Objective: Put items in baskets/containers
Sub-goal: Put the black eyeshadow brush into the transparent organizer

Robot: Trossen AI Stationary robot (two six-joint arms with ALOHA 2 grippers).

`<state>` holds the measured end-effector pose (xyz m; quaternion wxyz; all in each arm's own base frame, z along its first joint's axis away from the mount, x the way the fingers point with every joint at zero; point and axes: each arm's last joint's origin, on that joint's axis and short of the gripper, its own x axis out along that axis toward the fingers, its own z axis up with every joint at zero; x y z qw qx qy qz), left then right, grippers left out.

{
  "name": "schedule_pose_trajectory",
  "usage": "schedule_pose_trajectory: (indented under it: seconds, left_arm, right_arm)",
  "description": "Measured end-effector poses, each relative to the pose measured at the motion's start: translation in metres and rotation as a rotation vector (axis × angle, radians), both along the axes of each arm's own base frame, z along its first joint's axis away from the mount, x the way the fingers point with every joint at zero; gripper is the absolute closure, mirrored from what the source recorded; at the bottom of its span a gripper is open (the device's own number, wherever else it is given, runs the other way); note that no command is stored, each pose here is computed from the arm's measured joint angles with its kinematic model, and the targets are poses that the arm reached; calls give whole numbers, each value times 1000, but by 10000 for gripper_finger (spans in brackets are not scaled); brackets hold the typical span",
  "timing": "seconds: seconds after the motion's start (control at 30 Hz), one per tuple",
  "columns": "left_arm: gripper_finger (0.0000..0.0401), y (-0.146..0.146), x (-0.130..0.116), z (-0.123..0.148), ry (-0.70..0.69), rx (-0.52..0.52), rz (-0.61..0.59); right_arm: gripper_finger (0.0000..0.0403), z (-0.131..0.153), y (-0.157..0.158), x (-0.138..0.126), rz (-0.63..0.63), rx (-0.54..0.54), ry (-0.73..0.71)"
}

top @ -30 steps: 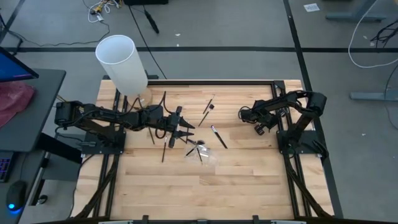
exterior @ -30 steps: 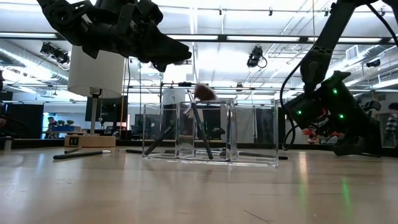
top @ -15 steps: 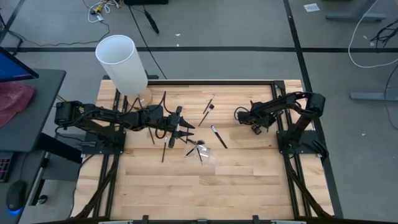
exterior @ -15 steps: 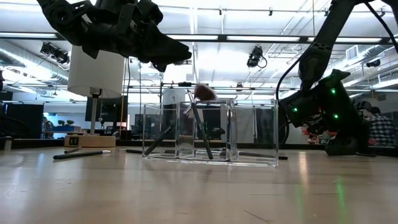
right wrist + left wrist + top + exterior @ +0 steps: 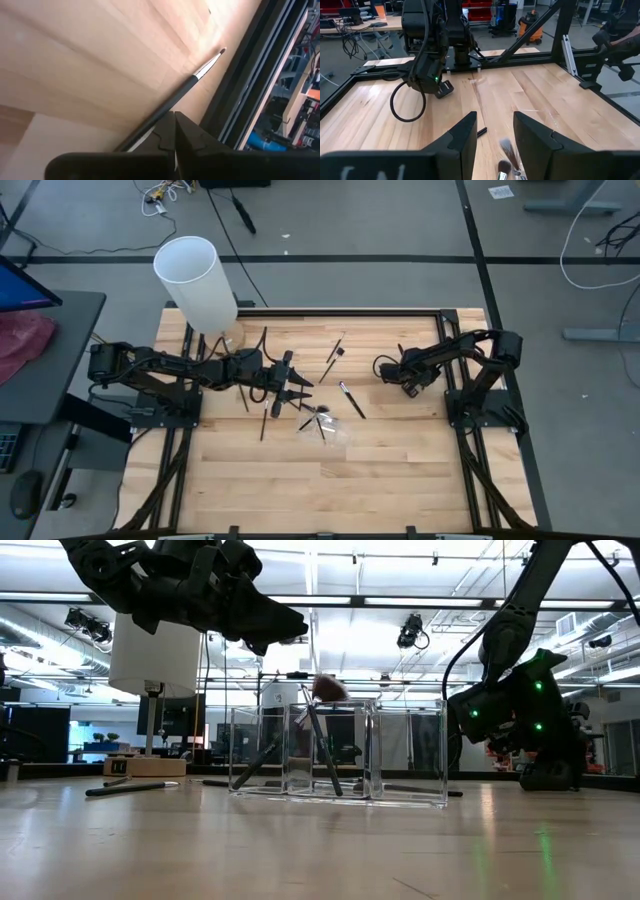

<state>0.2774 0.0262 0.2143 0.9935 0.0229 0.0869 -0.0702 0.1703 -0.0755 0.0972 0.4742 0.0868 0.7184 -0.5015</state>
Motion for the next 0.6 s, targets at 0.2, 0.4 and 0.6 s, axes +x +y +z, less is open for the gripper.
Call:
schedule_pose_trajectory:
  seconds: [0.2, 0.4, 0.6]
  left_arm:
    - [270, 0, 0, 0, 0, 0, 0]
    - [270, 0, 0, 0, -2, 1, 0]
    - [270, 0, 0, 0, -4, 1, 0]
  right_arm:
    - [401, 4, 0, -2, 28, 5, 13]
    - [401, 12, 0, 0, 36, -17, -43]
    - [401, 20, 0, -1, 28, -38, -87]
